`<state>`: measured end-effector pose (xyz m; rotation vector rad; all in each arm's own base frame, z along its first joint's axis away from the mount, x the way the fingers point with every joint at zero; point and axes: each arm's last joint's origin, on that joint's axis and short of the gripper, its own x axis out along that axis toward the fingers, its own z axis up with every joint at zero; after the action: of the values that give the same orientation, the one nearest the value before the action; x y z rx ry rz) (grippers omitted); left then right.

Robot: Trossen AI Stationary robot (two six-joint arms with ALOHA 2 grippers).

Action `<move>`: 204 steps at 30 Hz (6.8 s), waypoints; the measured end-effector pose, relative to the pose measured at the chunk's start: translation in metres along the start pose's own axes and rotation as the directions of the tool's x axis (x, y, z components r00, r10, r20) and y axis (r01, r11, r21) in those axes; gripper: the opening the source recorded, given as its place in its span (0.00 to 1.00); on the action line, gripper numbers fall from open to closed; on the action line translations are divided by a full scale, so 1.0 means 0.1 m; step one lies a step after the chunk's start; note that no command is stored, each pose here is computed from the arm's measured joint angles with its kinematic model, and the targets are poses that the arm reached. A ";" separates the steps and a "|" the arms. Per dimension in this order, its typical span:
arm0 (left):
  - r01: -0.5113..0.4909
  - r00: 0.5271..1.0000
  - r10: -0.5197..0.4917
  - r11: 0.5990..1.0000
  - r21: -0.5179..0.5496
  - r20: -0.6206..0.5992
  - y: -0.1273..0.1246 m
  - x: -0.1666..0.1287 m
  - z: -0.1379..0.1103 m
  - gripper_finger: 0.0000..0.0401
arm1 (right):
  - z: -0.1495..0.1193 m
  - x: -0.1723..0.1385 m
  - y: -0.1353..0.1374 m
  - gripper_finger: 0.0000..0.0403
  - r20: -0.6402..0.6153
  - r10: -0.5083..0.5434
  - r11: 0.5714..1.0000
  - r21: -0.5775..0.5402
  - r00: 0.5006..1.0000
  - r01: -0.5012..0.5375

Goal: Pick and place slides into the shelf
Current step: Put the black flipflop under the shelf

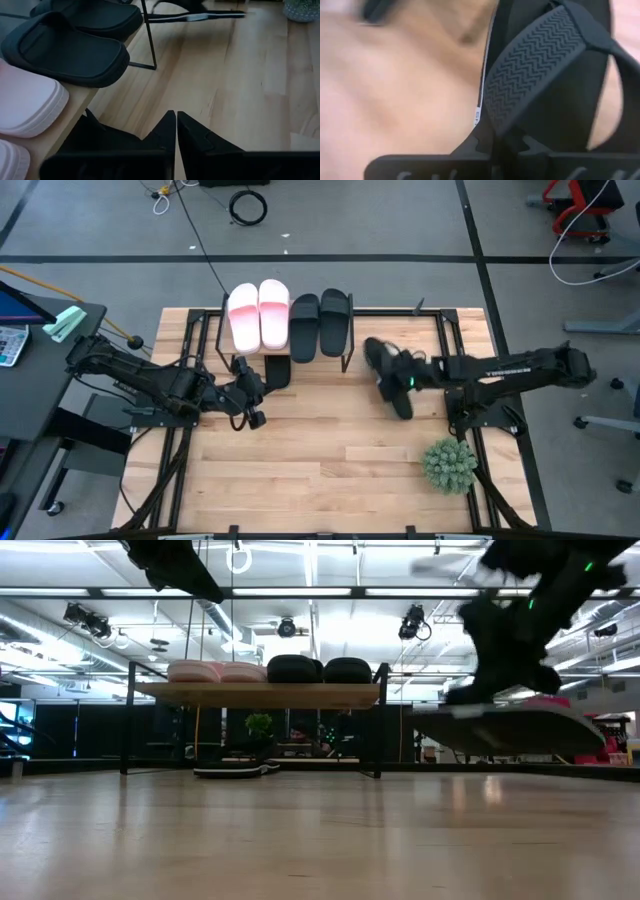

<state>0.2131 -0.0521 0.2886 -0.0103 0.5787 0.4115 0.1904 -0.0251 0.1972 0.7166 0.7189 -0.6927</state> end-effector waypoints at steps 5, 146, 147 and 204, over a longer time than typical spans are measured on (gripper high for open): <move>0.000 1.000 0.000 1.000 -0.022 0.000 0.00 0.00 0.00 0.03 | -0.33 -0.19 0.51 0.01 0.048 0.207 0.978 0.001 0.977 -0.207; 0.218 0.976 -0.218 0.976 0.007 0.017 -0.41 -0.35 -0.17 0.03 | -0.36 1.37 1.80 0.01 0.138 -0.037 0.985 -0.160 0.990 0.059; 0.218 0.976 -0.218 0.976 0.007 0.017 -0.41 -0.35 -0.17 0.03 | -0.37 1.36 1.83 0.01 0.126 -0.005 0.984 -0.176 0.992 0.027; 0.188 0.982 -0.188 0.982 -0.020 -0.022 -0.37 -0.33 -0.20 0.04 | 0.31 1.91 1.25 0.00 0.251 -0.257 0.966 0.050 0.933 0.252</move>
<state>0.1914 -0.1010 0.2855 -0.0865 0.5919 0.2329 0.4026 -0.0366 0.1081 0.5401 0.5722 -1.0107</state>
